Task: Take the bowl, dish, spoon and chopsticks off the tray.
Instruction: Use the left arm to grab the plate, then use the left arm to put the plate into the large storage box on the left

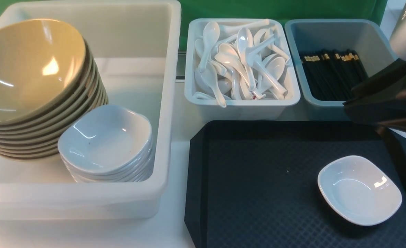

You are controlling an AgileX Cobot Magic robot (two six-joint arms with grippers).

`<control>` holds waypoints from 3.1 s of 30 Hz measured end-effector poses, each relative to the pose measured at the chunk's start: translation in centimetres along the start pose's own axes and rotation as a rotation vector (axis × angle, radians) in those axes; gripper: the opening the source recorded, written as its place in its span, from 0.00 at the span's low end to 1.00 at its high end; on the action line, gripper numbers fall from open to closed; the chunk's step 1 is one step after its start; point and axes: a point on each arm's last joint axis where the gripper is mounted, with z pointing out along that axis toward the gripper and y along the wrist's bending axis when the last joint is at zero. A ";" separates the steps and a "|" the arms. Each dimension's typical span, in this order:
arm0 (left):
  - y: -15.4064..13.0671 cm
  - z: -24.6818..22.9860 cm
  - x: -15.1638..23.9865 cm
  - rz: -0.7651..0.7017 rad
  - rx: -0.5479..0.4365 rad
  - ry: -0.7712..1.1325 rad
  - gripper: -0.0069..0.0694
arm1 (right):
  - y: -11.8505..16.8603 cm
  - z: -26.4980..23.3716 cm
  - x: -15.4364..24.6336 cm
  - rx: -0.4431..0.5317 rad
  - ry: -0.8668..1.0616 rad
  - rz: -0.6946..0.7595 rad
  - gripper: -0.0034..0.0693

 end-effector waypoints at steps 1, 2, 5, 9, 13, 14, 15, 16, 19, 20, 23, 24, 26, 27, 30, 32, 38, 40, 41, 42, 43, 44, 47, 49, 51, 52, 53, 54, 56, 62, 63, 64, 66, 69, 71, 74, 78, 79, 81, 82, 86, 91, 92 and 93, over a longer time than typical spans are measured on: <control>-0.1 -0.5 -0.3 0.009 -0.006 -0.002 0.85 | 0.0 0.0 0.0 -0.001 0.002 0.000 0.33; -0.1 -0.6 -0.3 0.009 -0.006 0.002 0.85 | 0.0 0.0 0.0 -0.001 0.003 0.000 0.33; -0.9 -4.3 -1.7 0.035 -0.025 -0.068 0.87 | 0.0 0.0 0.1 -0.003 0.011 -0.001 0.33; -3.1 -10.7 -2.7 0.063 -0.010 -0.207 0.84 | 0.0 0.0 0.1 -0.003 0.013 -0.002 0.33; -7.8 -15.4 -1.7 0.178 0.093 -0.302 0.80 | -0.1 0.0 0.2 0.010 0.018 -0.004 0.33; -11.4 -16.6 -0.4 0.274 0.203 -0.301 0.77 | -0.4 0.0 0.3 0.038 0.027 0.010 0.33; -13.0 -16.8 0.3 0.326 0.256 -0.280 0.76 | -0.5 0.0 0.3 0.056 0.037 0.028 0.33; -14.7 -16.9 1.1 0.366 0.296 -0.265 0.76 | -0.7 0.0 0.4 0.073 0.046 0.045 0.33; -20.5 -16.0 4.4 0.562 0.464 -0.149 0.74 | -1.0 -0.6 1.1 0.125 0.090 0.098 0.33; -22.4 -15.3 5.7 0.618 0.502 -0.102 0.74 | -1.0 -1.0 1.4 0.138 0.106 0.117 0.33; -28.3 -11.9 9.9 0.775 0.562 0.026 0.74 | -1.0 -2.7 2.5 0.178 0.132 0.177 0.34; -28.8 -11.3 10.2 0.784 0.559 0.042 0.74 | -1.0 -2.9 2.6 0.179 0.130 0.181 0.34; -33.6 -8.3 14.3 0.901 0.604 0.115 0.74 | -1.0 -4.8 3.4 0.224 0.089 0.223 0.34; -35.0 -7.3 15.6 0.926 0.618 0.133 0.74 | -0.9 -5.7 3.8 0.238 0.064 0.237 0.34; -39.8 -3.8 19.9 0.980 0.672 0.174 0.74 | -0.4 -8.2 5.5 0.265 -0.007 0.294 0.34; -42.2 -1.8 21.9 0.994 0.693 0.185 0.74 | 0.0 -9.5 6.7 0.272 -0.049 0.324 0.34; -47.1 6.0 26.9 1.040 0.663 0.303 0.74 | 1.1 -10.1 9.9 0.273 -0.071 0.374 0.34; -48.0 8.1 27.9 1.048 0.650 0.330 0.74 | 1.3 -9.6 10.6 0.271 -0.053 0.379 0.35; -48.4 9.3 28.5 1.048 0.638 0.351 0.74 | 1.4 -9.2 10.9 0.269 -0.037 0.382 0.35; -48.8 10.3 29.0 1.048 0.629 0.369 0.74 | 1.5 -8.8 11.1 0.267 -0.021 0.382 0.35; -49.0 11.1 29.4 1.048 0.622 0.386 0.73 | 1.5 -8.4 11.3 0.264 -0.005 0.381 0.35; -49.3 11.6 29.6 1.043 0.621 0.395 0.71 | 1.6 -8.0 11.5 0.262 0.010 0.373 0.35; -49.7 11.8 29.7 1.047 0.614 0.417 0.58 | 1.7 -7.5 11.8 0.259 0.034 0.348 0.35; -49.6 11.7 29.7 1.057 0.604 0.435 0.44 | 1.7 -7.4 11.9 0.258 0.040 0.334 0.35; -49.4 11.5 29.8 1.061 0.597 0.464 0.23 | 1.7 -7.4 11.8 0.258 0.039 0.330 0.35; -49.5 11.1 29.6 1.057 0.607 0.471 0.19 | 1.7 -7.4 11.8 0.258 0.039 0.330 0.35; -49.4 10.4 29.3 1.061 0.612 0.471 0.16 | 1.7 -7.4 11.8 0.258 0.039 0.329 0.35; -49.4 9.9 29.1 1.069 0.614 0.472 0.14 | 1.7 -7.4 11.8 0.258 0.038 0.329 0.35; -49.2 8.0 28.0 1.100 0.620 0.453 0.10 | 1.7 -7.2 11.7 0.254 0.041 0.329 0.35; -47.0 -0.7 21.4 1.149 0.631 0.306 0.09 | 1.7 -5.6 9.3 0.155 0.050 0.250 0.31; -46.1 -2.8 19.6 1.140 0.635 0.267 0.09 | 1.8 -5.1 8.5 0.119 0.052 0.224 0.28; -45.2 -4.8 18.1 1.126 0.645 0.224 0.09 | 1.8 -4.7 7.9 0.087 0.055 0.195 0.25; -42.2 -8.3 14.5 1.070 0.648 0.145 0.09 | 2.1 -3.8 5.8 -0.018 0.048 0.143 0.16; -38.2 -11.3 11.9 1.010 0.626 0.083 0.09 | 2.2 -2.8 3.9 -0.096 0.029 0.107 0.10; -34.1 -12.2 10.7 0.950 0.566 0.083 0.09 | 2.3 -2.3 2.6 -0.144 -0.013 0.081 0.10; -29.0 -13.3 10.2 0.858 0.508 0.070 0.09 | 2.5 -1.7 1.5 -0.170 -0.053 0.063 0.10; -21.2 -12.8 11.6 0.624 0.425 -0.007 0.09 | 3.2 0.0 0.1 -0.206 -0.090 0.031 0.10; -20.0 -12.6 11.9 0.574 0.412 -0.029 0.09 | 3.4 0.3 -0.2 -0.215 -0.095 0.019 0.10; -17.0 -11.9 13.0 0.456 0.377 -0.088 0.09 | 4.0 1.3 -0.8 -0.238 -0.098 -0.002 0.10; -16.3 -11.6 13.2 0.425 0.369 -0.113 0.09 | 4.2 1.7 -0.9 -0.246 -0.094 -0.008 0.10; -14.5 -10.2 14.0 0.363 0.325 -0.129 0.09 | 5.0 2.9 -1.5 -0.273 -0.093 -0.029 0.10; -14.7 -7.8 13.3 0.409 0.272 -0.106 0.09 | 5.3 3.5 -1.7 -0.281 -0.085 -0.033 0.10; -14.9 -7.2 13.1 0.416 0.262 -0.103 0.09 | 5.3 3.5 -1.7 -0.281 -0.085 -0.033 0.10; -15.0 -6.5 12.8 0.424 0.253 -0.097 0.10 | 5.3 3.5 -1.7 -0.282 -0.084 -0.033 0.10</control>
